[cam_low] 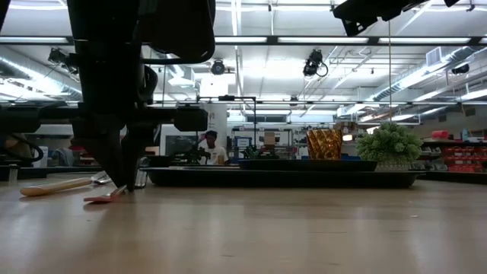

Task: Pick and place plate/cup/fork/spoon on tray
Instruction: Put the orange fork to the left of the black plate on the black tray

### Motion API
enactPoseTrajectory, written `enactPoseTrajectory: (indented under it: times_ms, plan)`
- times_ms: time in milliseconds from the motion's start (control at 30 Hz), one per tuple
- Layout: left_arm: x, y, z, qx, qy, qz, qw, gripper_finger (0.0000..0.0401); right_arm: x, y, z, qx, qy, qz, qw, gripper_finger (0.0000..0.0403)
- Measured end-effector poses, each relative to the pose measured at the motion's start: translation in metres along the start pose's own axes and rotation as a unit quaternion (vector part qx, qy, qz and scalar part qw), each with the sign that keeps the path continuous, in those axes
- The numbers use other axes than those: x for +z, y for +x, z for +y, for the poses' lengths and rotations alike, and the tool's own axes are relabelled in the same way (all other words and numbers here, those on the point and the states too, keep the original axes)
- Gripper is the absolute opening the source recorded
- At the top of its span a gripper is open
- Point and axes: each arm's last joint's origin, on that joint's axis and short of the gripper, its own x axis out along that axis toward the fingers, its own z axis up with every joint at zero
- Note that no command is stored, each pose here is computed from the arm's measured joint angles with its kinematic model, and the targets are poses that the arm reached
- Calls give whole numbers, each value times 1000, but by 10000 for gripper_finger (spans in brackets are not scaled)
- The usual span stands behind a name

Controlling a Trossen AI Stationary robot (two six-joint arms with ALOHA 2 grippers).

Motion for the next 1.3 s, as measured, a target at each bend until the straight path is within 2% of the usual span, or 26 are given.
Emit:
enactPoseTrajectory:
  times_ms: [1300]
  plan:
    - [0, -9, 3, -12, 8, 3, 1000, 23, 0, 0, 0, 0, 2, 0, 1000, 8]
